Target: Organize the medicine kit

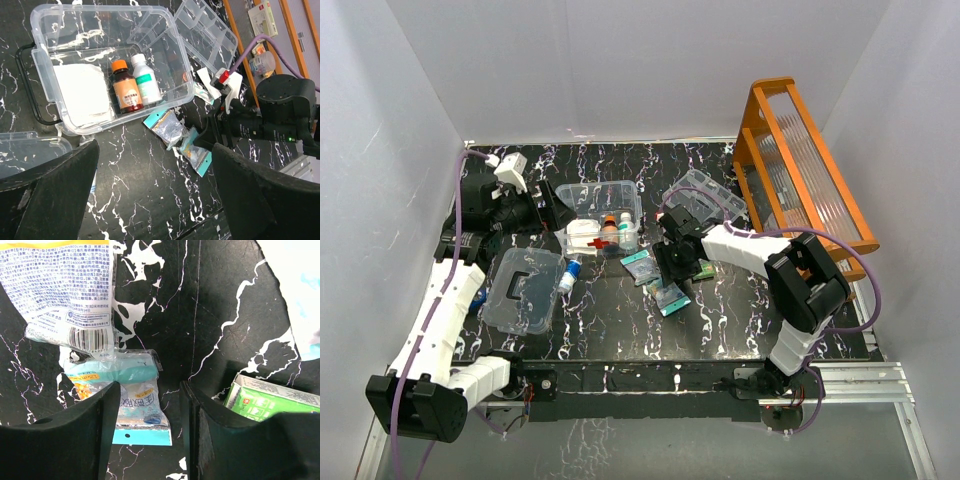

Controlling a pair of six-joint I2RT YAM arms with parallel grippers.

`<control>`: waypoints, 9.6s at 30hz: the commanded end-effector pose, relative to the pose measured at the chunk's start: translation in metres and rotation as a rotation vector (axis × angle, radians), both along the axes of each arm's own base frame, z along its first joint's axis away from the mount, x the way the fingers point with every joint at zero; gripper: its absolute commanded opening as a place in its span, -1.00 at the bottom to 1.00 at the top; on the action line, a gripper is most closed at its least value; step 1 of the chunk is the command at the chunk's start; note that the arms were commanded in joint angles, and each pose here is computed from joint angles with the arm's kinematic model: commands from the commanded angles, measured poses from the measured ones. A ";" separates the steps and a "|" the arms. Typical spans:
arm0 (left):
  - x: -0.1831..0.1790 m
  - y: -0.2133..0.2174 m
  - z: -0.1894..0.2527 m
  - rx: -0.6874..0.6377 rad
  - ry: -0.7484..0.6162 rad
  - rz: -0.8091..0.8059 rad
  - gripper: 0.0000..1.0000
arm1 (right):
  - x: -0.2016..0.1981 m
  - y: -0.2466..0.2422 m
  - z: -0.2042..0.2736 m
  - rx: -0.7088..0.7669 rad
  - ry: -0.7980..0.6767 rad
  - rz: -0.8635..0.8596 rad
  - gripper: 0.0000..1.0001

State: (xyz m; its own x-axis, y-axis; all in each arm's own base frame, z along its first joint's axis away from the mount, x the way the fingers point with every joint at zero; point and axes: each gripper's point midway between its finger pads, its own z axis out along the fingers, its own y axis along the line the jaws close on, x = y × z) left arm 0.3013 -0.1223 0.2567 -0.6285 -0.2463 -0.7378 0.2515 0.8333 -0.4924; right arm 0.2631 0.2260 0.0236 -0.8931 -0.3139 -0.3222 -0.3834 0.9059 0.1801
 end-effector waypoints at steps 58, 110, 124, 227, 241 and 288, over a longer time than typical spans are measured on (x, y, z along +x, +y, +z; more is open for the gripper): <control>0.089 0.046 -0.080 0.223 0.186 0.412 0.01 | 0.126 0.122 0.226 0.594 -0.494 -0.382 -0.79; 0.062 0.030 -0.047 0.144 0.142 0.302 -0.27 | 0.148 0.228 0.067 0.218 -0.382 -0.190 -0.59; 0.049 0.041 0.009 0.157 0.061 0.332 -0.19 | 0.146 0.228 0.119 0.306 -0.394 -0.249 -0.24; -0.061 -0.114 -0.085 -0.381 0.371 -0.147 -0.36 | -0.010 0.131 0.195 0.804 -0.320 -0.204 -0.60; -0.060 -0.122 0.002 -0.326 0.089 -0.383 -0.86 | -0.007 0.098 0.266 0.947 -0.506 -0.021 0.32; -0.001 0.034 0.008 0.278 -0.006 0.380 0.21 | 0.066 0.125 0.267 1.041 -0.363 -0.129 -0.91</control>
State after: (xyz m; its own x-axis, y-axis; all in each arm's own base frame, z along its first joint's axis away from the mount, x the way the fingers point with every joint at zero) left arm 0.3005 -0.1662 0.2723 -0.6207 -0.3264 -0.7128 0.1410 0.8479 -0.5110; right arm 0.3001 0.3453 0.2891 -0.7304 0.3479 -0.5877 -0.4974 0.3188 0.8068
